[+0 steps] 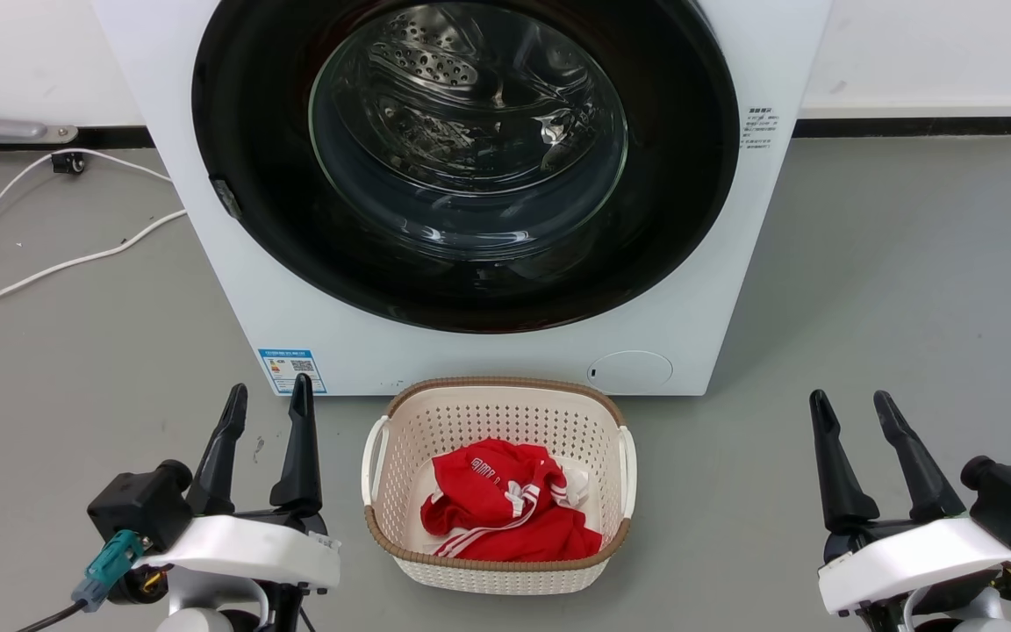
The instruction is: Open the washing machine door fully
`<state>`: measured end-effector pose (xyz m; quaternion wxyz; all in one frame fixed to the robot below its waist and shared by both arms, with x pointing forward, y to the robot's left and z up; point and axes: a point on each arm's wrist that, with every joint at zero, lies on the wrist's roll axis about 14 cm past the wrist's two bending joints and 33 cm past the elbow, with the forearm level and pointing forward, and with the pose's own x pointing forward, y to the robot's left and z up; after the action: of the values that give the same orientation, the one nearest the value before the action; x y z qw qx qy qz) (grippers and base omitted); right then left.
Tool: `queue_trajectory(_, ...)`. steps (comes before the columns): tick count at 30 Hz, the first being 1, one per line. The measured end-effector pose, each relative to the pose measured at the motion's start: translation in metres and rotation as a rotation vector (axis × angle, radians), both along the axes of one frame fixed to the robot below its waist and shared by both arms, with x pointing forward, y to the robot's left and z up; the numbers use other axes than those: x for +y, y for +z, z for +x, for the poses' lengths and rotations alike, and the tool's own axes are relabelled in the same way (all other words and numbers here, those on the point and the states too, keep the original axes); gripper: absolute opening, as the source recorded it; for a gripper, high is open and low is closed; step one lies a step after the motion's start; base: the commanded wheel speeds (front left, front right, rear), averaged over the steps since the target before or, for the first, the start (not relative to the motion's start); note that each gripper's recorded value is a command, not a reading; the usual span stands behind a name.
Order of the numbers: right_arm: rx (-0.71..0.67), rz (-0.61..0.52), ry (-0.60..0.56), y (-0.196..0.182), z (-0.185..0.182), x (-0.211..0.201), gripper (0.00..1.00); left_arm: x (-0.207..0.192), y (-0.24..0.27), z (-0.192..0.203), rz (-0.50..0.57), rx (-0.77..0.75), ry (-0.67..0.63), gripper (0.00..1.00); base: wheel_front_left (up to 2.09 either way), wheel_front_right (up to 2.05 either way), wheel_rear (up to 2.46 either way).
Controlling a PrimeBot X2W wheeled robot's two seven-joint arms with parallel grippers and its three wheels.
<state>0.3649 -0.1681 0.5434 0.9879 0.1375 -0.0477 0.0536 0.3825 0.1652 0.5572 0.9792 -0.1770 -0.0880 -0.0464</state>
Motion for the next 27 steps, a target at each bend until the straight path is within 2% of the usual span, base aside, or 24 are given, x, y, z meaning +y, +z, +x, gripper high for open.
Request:
queue_trajectory(18, -0.015, -0.174, -0.003, 0.002, -0.0039, 0.0024, 1.0, -0.0061, 0.006, -0.0023, 0.182, -0.046, 0.015, 1.0, 0.0, 0.0, 0.0)
queue_trajectory(27, -0.018, -0.226, -0.006, 0.0022, -0.0056, 0.0024, 1.0, -0.0084, 0.0086, -0.0034, 0.247, -0.069, 0.023, 1.0, 0.0, 0.0, 0.0)
